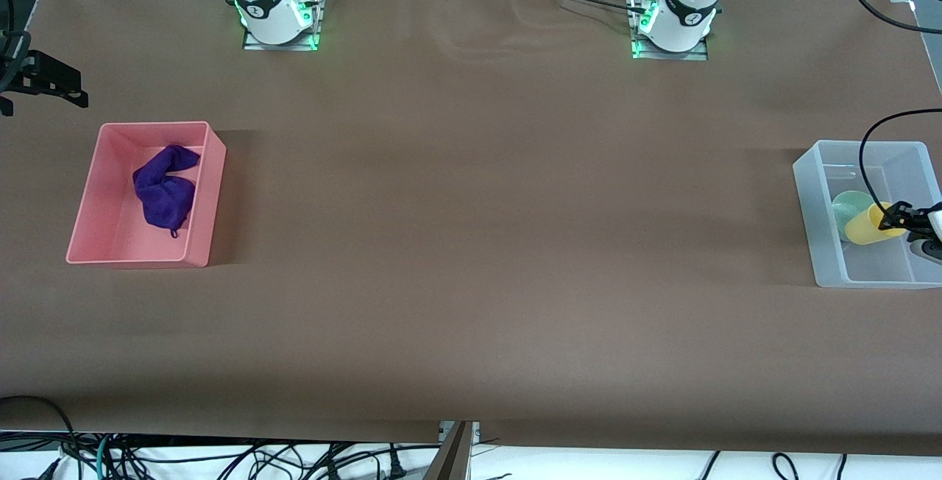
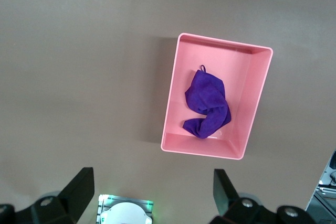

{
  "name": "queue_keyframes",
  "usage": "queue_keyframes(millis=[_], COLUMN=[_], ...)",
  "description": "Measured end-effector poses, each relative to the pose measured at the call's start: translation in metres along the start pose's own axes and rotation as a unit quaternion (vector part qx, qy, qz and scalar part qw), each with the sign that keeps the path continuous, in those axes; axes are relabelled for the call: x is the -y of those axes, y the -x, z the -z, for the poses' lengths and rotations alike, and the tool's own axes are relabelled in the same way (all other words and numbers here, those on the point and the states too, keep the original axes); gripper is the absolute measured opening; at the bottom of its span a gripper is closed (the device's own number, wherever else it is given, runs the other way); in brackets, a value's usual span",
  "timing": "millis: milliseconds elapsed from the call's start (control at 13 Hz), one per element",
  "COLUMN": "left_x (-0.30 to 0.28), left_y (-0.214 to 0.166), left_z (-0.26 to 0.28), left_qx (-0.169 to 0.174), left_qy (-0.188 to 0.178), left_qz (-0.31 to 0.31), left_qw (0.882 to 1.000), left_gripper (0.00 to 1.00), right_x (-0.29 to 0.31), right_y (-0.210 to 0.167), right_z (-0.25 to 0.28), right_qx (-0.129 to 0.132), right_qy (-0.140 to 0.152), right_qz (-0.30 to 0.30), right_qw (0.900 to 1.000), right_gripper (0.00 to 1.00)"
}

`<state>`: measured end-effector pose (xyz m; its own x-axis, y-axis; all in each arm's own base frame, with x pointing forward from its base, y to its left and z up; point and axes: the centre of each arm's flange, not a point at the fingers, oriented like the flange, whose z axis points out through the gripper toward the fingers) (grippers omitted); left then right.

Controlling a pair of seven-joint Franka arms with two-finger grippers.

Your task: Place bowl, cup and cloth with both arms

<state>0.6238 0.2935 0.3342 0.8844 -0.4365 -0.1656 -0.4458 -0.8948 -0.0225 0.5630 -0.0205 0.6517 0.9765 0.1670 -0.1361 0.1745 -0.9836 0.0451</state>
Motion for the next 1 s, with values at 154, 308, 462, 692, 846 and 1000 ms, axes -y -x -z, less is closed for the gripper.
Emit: queue_keyframes(millis=[154,308,462,692,846,1000], left_x=[-0.031,-0.078,-0.14,-0.248,-0.295,-0.312], left_y=[-0.021,-0.049,-0.083,-0.131,-0.142,-0.137], left_z=[0.044,0.092,0.134,0.183,0.207,0.227], left_qx=[-0.008,-0.012,-0.012,-0.011,-0.017,-0.021], left_qy=[-0.001,0.0,-0.004,-0.021,-0.033,-0.039], left_qz=[-0.017,-0.014,0.008,0.047,0.066,0.07], left_qw=[1.0,1.0,1.0,0.999,0.997,0.997], left_gripper=[0.89,1.0,1.0,1.0,1.0,1.0], right_x=[0.0,0.003,0.014,0.019,0.017,0.016], right_y=[0.0,-0.001,-0.003,-0.003,-0.002,-0.002], right_z=[0.0,0.0,0.001,0.001,0.001,0.001], right_qx=[0.0,0.0,-0.001,0.003,0.004,0.004], right_qy=[0.0,0.0,0.001,0.002,0.002,0.003], right_qz=[0.0,0.003,0.013,0.018,0.016,0.015], right_qw=[1.0,1.0,1.0,1.0,1.0,1.0], right_gripper=[1.0,1.0,1.0,1.0,1.0,1.0])
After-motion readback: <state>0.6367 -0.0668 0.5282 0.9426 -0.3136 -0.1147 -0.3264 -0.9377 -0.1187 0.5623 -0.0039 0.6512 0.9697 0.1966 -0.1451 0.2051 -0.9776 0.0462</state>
